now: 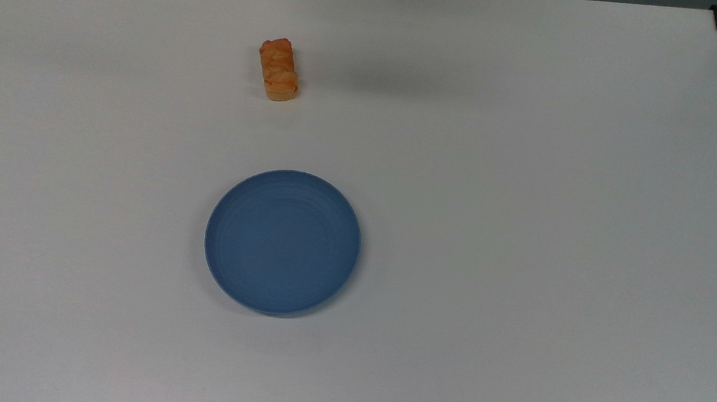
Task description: Put the bread on the table
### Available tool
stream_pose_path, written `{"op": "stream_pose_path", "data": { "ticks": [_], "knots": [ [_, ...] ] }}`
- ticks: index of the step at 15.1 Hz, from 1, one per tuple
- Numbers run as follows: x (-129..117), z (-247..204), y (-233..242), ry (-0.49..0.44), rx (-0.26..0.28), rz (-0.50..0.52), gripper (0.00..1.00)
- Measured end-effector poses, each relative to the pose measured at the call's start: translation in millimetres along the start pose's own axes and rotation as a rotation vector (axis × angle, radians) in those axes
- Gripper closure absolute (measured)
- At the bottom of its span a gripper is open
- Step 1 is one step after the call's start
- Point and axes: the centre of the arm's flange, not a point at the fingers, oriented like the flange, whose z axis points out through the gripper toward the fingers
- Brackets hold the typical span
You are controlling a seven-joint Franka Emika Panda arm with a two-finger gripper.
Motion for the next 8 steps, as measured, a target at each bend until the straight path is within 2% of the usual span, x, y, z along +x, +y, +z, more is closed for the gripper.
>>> {"op": "stream_pose_path", "data": {
  "ticks": [8],
  "knots": [
    [-0.9, 6.8, 0.4, -0.009, 0.0, 0.001, 0.0]
  ]
}}
